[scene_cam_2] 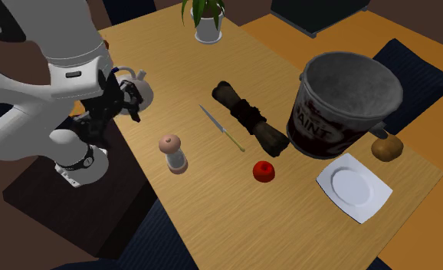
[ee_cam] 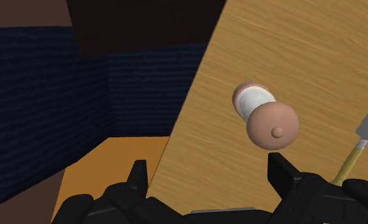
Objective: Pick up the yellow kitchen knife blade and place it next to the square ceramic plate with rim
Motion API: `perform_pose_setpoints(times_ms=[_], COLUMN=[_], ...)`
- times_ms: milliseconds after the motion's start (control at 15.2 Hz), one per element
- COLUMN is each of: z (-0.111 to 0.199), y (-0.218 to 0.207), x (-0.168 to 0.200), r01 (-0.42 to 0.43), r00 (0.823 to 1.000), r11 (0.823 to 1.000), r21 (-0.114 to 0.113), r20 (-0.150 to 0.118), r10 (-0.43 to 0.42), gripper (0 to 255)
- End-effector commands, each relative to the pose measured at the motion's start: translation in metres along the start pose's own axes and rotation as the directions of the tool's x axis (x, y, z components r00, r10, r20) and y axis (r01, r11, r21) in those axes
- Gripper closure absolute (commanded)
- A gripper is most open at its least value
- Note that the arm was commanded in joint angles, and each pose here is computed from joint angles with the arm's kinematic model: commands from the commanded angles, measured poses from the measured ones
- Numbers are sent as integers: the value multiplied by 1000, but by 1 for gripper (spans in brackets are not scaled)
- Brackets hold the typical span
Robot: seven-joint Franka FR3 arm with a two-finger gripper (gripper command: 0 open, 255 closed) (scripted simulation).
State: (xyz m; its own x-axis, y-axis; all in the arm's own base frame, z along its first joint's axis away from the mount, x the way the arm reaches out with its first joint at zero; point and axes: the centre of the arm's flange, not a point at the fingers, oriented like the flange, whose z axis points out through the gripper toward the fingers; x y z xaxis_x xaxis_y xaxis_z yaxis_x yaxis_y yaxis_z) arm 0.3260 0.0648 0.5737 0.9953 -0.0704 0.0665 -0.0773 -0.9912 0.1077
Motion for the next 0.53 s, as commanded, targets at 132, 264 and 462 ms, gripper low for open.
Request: perform_pose_setpoints(times_ms=[132, 264, 462], z=[30, 46, 69], y=[-41, -62, -93], x=[2, 5, 9], r01=[-56, -83, -123], r00=[998, 996, 992], r11=[998, 996, 992], r21=[11, 16, 23], r20=[9, 13, 21], r10=[56, 83, 123], gripper=[0, 0, 0])
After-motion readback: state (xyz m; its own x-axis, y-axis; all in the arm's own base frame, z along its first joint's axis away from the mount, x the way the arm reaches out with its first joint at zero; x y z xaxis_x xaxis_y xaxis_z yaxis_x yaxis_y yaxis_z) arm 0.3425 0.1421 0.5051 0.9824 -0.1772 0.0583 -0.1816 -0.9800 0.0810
